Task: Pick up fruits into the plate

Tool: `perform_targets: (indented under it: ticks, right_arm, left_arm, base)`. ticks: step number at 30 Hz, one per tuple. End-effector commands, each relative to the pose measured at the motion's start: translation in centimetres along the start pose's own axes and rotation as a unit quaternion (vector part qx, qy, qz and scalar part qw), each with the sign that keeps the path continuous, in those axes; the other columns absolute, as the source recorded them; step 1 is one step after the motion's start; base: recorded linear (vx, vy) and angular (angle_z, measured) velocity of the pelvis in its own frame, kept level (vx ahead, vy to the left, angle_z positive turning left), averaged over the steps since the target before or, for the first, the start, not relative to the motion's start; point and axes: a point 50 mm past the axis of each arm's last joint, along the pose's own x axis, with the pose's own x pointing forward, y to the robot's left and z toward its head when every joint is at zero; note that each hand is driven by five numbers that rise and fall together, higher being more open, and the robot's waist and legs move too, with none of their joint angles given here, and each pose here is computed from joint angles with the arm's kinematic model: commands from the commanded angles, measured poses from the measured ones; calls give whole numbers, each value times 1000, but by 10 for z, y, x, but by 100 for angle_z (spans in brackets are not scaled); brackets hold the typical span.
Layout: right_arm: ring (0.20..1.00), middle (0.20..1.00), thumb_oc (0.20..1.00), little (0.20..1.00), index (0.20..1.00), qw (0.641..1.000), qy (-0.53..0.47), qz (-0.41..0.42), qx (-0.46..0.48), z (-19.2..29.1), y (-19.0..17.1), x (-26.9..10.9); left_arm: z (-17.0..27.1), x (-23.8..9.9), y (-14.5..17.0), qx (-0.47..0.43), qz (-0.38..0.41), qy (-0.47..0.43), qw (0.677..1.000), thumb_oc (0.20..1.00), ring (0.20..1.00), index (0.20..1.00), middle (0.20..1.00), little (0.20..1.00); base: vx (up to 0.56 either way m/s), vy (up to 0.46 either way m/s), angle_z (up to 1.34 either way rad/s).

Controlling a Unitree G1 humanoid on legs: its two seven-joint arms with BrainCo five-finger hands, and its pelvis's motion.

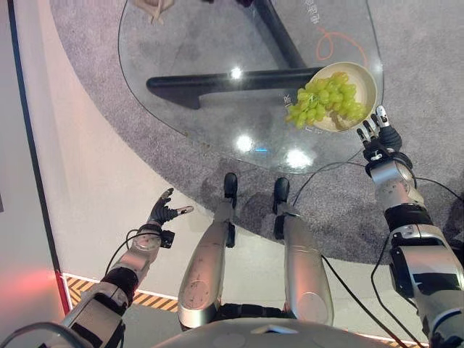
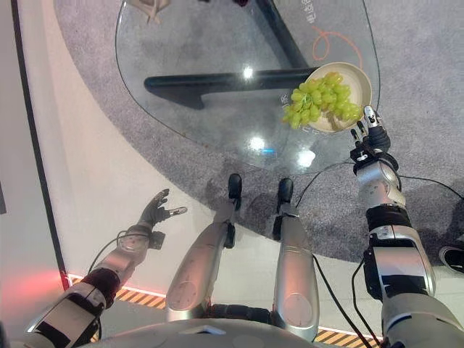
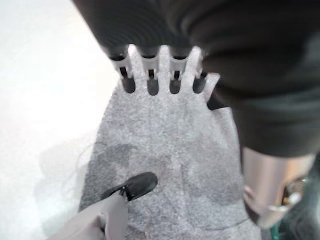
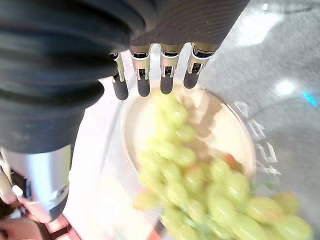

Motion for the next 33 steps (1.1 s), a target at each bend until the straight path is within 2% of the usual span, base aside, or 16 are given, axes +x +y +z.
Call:
perform_targets:
  ticks: [1,6,10,14,20,25,30,31,33]
  right_arm:
    - [1000,1000,1000,1000,1000,997,-33,-45,-48,22,-22,-3]
    - [1000,1000,1000,1000,1000,994,-25,-69,-84,19,-31,-6]
    - [1000,1000,1000,1000,1000,994,-4,-69,-86,-2,-41,-14]
    - [1000,1000,1000,1000,1000,993,35,-55,-97,-44,-56,-35]
    - [1000,1000,1000,1000,1000,976,154,-69,-140,-125,-111,-97]
    - [1000,1000,1000,1000,1000,931,298,-109,-181,-190,-149,-167]
    - [1000,1000,1000,1000,1000,876,404,-107,-240,-220,-165,-219]
    - [1000,1000,1000,1000,1000,856,437,-93,-262,-228,-166,-233]
    - [1000,1000,1000,1000,1000,841,459,-83,-275,-233,-167,-244]
  left_arm:
    - [-15,-4,3,-27,13,25,999,1000,1000,1000,1000,1000]
    - [-18,-5,6,-31,13,32,999,1000,1000,1000,1000,1000]
    - [-25,-7,7,-51,7,39,998,1000,1000,1000,1000,1000]
    - [-41,-15,3,-99,-19,69,992,1000,1000,1000,1000,1000]
    - [-84,-39,-11,-132,-45,154,978,1000,1000,1000,1000,1000]
    - [-126,-70,-34,-153,-63,245,955,1000,1000,1000,1000,1000]
    - [-154,-97,-45,-181,-64,325,926,1000,1000,1000,1000,1000]
    - [-159,-103,-45,-188,-65,343,918,1000,1000,1000,1000,1000]
    - [-164,-109,-47,-195,-69,358,910,1000,1000,1000,1000,1000]
  base:
    - [14,-9,-4]
    - [0,0,0]
    - [10,16,1]
    - [44,35,4]
    - [108,36,3]
    - [145,63,10]
    - [138,84,2]
    - [63,72,-1]
    - [48,70,-1]
